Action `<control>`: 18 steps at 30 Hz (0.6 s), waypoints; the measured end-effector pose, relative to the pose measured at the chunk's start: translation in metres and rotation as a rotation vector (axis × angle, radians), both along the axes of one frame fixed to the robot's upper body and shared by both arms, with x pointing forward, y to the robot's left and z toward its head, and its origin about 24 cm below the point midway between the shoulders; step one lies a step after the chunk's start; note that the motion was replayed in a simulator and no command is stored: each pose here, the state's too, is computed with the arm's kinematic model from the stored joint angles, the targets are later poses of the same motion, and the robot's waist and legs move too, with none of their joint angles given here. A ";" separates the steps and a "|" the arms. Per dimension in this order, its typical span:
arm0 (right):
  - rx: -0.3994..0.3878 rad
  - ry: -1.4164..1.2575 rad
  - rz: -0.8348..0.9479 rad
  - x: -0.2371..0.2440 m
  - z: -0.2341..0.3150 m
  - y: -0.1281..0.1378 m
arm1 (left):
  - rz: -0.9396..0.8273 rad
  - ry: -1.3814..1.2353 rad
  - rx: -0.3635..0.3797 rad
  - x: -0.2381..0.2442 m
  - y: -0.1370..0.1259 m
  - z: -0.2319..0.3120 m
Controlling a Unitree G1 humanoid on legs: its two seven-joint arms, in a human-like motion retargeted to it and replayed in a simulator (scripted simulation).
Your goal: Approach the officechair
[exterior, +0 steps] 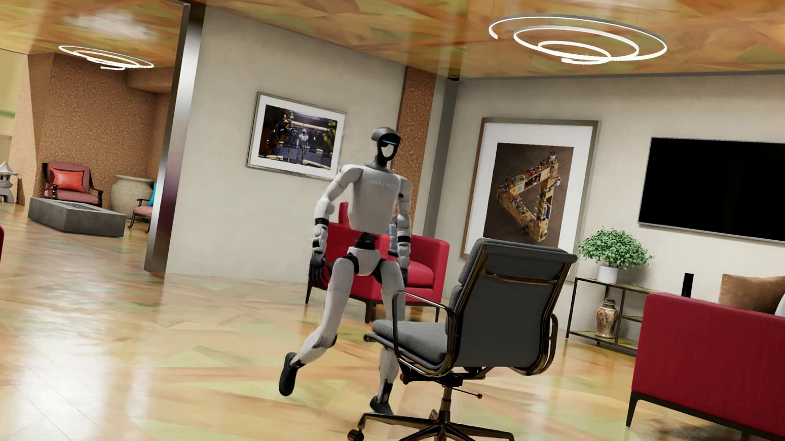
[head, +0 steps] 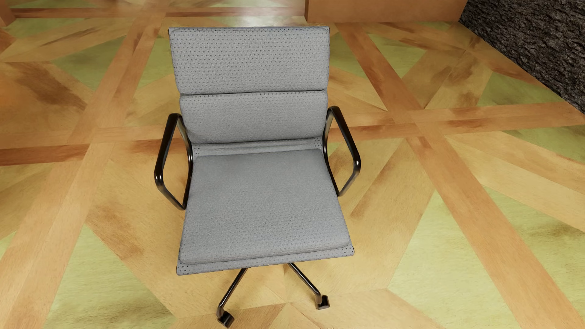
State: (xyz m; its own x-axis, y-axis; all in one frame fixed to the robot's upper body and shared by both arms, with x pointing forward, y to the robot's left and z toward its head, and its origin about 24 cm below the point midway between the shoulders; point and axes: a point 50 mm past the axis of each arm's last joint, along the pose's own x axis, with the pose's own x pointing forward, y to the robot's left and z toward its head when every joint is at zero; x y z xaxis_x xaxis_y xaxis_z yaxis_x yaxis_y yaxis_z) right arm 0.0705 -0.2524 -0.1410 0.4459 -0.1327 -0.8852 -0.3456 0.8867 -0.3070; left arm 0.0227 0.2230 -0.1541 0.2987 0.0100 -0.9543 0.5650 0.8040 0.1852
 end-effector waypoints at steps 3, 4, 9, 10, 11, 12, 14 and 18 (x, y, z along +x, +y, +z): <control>0.046 -0.107 0.030 0.027 0.009 0.015 | 0.016 -0.094 0.075 0.036 0.029 0.011; 0.052 -0.124 0.026 0.031 0.010 0.016 | 0.033 -0.129 0.099 0.049 0.039 0.015; 0.049 -0.065 0.040 0.015 0.004 0.018 | 0.081 -0.355 0.141 0.116 0.064 0.048; 0.047 -0.021 0.042 0.005 -0.001 0.019 | 0.067 -0.401 0.137 0.129 0.063 0.055; 0.046 0.029 0.052 -0.007 -0.006 0.021 | 0.052 -0.442 0.129 0.140 0.061 0.062; 0.044 0.083 0.073 -0.018 -0.012 0.024 | 0.031 -0.484 0.121 0.152 0.058 0.069; 0.040 0.172 0.146 -0.033 -0.020 0.032 | 0.071 -0.503 0.091 0.152 0.052 0.068; 0.026 0.114 0.119 -0.015 -0.015 0.024 | 0.166 -0.233 0.017 0.077 0.017 0.015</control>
